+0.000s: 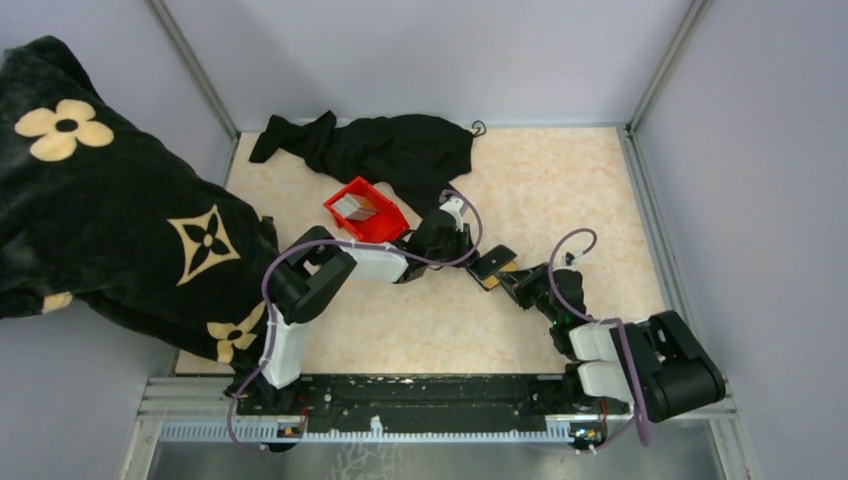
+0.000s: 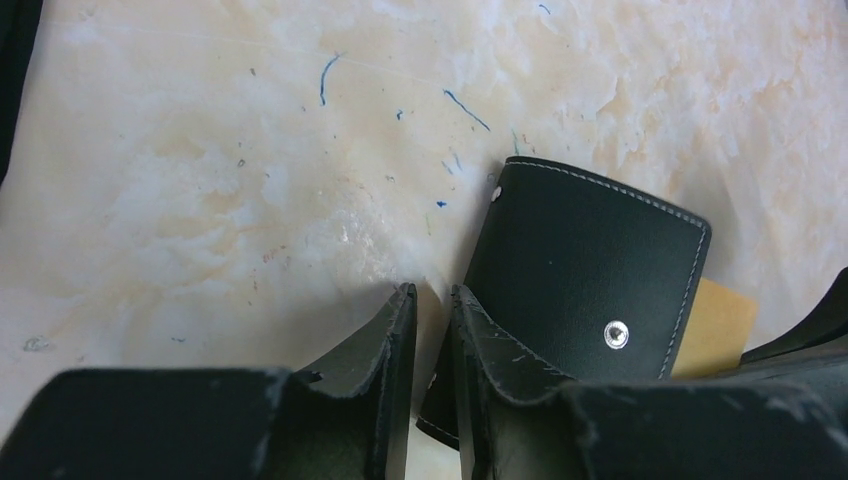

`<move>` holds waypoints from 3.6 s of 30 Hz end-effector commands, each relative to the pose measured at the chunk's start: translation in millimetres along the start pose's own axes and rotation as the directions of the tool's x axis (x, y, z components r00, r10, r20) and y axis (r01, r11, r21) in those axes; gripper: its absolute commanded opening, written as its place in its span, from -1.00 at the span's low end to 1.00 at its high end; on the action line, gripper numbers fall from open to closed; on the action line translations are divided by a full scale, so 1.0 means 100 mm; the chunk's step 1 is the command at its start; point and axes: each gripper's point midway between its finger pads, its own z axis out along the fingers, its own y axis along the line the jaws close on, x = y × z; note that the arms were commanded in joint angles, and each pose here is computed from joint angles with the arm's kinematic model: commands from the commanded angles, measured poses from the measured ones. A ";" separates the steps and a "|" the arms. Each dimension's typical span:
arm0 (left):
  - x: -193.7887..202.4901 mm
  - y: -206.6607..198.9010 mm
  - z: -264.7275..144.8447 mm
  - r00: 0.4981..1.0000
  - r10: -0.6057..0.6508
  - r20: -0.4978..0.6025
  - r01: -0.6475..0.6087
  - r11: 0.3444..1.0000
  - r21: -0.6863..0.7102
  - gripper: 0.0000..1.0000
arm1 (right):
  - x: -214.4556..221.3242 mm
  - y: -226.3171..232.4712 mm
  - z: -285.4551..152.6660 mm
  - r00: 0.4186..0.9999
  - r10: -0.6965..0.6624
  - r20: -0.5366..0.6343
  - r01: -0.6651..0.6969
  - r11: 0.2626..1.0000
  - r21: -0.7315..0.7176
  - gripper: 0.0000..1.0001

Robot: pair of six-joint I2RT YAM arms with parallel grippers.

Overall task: Put the credit cards into the card holder
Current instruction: Open the card holder at the center of the board.

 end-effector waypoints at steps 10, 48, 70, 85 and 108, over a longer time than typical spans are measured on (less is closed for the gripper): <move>1.37 0.32 -0.37 0.922 -0.028 -0.385 -0.019 0.993 -0.118 -0.46 | -0.07 0.31 0.10 0.997 -0.081 0.013 0.082 0.993 -0.086 -1.00; 1.90 0.15 -0.78 0.871 -0.059 -0.487 -0.021 0.987 -0.157 -0.45 | 0.00 0.65 0.14 0.914 -0.391 -0.106 0.385 0.920 -0.073 -1.00; 2.01 0.13 -1.38 0.846 -0.195 -0.496 0.014 0.939 -0.345 -0.32 | 0.31 0.29 0.09 0.850 -0.494 -0.180 0.495 0.868 -0.044 -1.00; 1.40 -0.06 -1.87 0.927 -0.273 -0.256 0.162 0.909 -0.384 -0.26 | 0.45 0.12 -0.01 0.753 -0.642 -0.146 0.652 0.758 0.029 -1.00; 0.12 -0.67 -1.91 0.910 -0.384 0.159 0.408 0.898 -0.167 -0.07 | 0.71 -0.18 -0.21 0.580 -0.810 -0.086 0.809 0.560 0.177 -1.00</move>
